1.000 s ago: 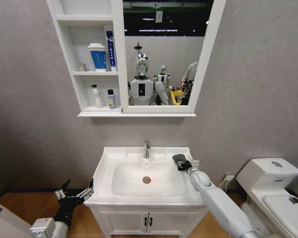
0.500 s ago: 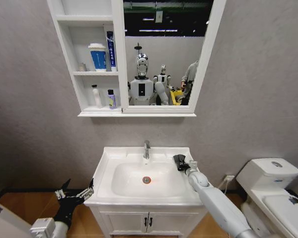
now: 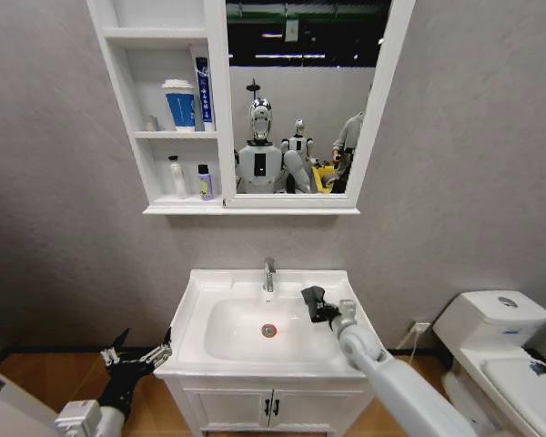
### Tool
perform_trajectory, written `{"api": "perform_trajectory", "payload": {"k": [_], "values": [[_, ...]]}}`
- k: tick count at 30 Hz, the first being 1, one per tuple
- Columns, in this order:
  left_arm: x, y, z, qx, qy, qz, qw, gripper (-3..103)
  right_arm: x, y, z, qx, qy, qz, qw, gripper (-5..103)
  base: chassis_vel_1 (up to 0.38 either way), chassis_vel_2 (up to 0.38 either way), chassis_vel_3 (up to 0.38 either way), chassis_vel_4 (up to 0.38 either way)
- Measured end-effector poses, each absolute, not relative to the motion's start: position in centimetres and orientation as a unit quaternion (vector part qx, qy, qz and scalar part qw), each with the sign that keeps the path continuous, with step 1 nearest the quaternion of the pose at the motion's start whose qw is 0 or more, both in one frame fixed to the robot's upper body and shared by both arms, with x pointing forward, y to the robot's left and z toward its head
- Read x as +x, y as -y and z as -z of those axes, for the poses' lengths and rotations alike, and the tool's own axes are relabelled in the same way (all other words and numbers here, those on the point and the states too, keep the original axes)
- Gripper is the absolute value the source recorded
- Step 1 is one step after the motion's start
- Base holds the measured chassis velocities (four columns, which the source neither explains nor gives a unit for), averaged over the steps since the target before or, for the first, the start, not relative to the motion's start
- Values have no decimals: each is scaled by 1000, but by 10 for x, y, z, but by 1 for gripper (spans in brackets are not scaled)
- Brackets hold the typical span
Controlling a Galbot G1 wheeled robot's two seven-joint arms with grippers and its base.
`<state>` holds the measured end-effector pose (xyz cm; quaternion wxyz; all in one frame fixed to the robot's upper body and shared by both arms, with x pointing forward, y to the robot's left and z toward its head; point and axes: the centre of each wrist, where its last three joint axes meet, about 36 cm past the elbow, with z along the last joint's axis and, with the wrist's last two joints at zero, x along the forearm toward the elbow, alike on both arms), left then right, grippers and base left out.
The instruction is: Move facial cleanser and shampoo from washbasin to cabinet, then wipe washbasin with towel.
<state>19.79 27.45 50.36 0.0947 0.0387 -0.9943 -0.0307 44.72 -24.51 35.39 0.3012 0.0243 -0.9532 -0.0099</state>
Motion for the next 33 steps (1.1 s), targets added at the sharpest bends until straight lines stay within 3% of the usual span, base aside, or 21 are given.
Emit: {"api": "perform_trajectory", "payload": {"k": [13, 22, 33], "values": [[198, -274, -504, 39, 994, 31, 95, 100, 482, 222, -306, 20, 930, 1, 366, 2, 0, 0, 0, 0], [198, -274, -504, 39, 994, 31, 95, 100, 529, 166, -297, 39, 916, 51, 396, 2, 0, 0, 0, 0], [198, -274, -504, 39, 994, 31, 95, 100, 532, 101, -295, 88, 901, 72, 418, 2, 0, 0, 0, 0]]}}
